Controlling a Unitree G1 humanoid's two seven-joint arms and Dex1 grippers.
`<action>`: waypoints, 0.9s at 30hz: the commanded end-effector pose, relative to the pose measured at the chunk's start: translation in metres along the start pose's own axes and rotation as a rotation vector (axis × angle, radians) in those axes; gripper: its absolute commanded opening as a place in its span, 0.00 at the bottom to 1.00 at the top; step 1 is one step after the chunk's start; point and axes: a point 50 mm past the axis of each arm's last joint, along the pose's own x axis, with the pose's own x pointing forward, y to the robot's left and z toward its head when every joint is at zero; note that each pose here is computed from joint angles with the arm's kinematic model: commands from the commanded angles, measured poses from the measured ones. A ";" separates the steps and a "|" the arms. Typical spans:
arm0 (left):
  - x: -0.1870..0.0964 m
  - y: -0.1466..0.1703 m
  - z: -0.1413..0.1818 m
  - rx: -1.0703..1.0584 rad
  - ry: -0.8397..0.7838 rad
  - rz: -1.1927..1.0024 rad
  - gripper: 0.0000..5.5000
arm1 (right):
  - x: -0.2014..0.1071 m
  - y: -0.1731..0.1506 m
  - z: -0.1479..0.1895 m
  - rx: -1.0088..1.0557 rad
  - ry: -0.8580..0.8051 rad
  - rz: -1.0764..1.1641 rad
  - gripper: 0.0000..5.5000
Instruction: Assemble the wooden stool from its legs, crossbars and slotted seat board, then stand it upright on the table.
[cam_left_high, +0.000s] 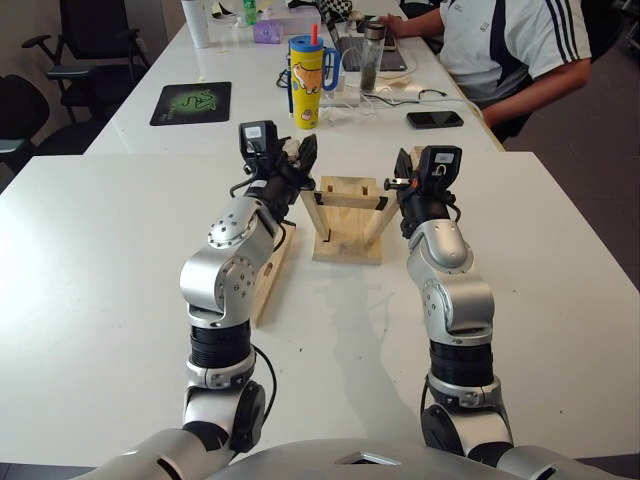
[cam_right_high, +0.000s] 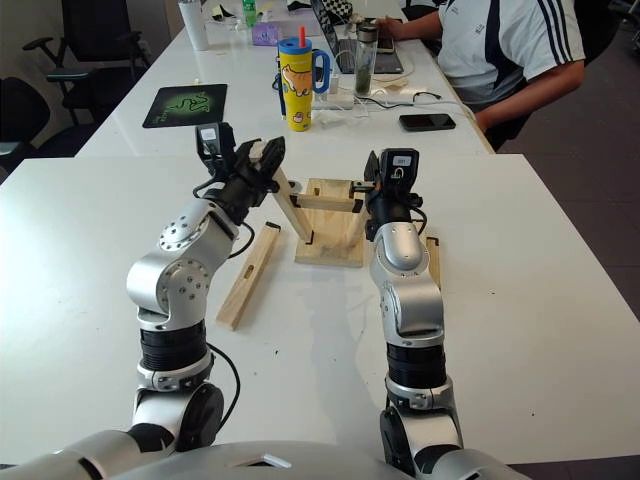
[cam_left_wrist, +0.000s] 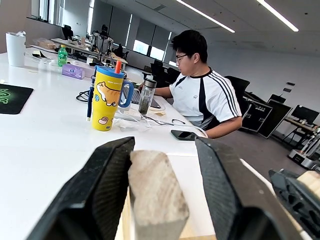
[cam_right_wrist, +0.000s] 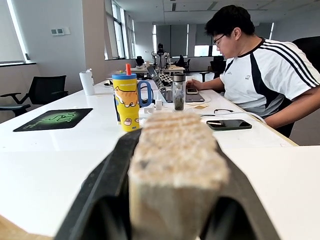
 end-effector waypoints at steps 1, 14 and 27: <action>0.000 -0.024 0.036 -0.070 -0.131 -0.119 0.40 | -0.001 0.007 -0.022 -0.020 0.125 0.053 0.21; 0.009 0.067 0.085 -0.214 -0.328 0.276 0.40 | 0.001 0.009 -0.020 -0.024 0.115 0.064 0.21; 0.015 0.006 -0.085 -0.202 0.474 0.158 0.40 | 0.001 0.010 -0.014 -0.022 0.103 0.078 0.21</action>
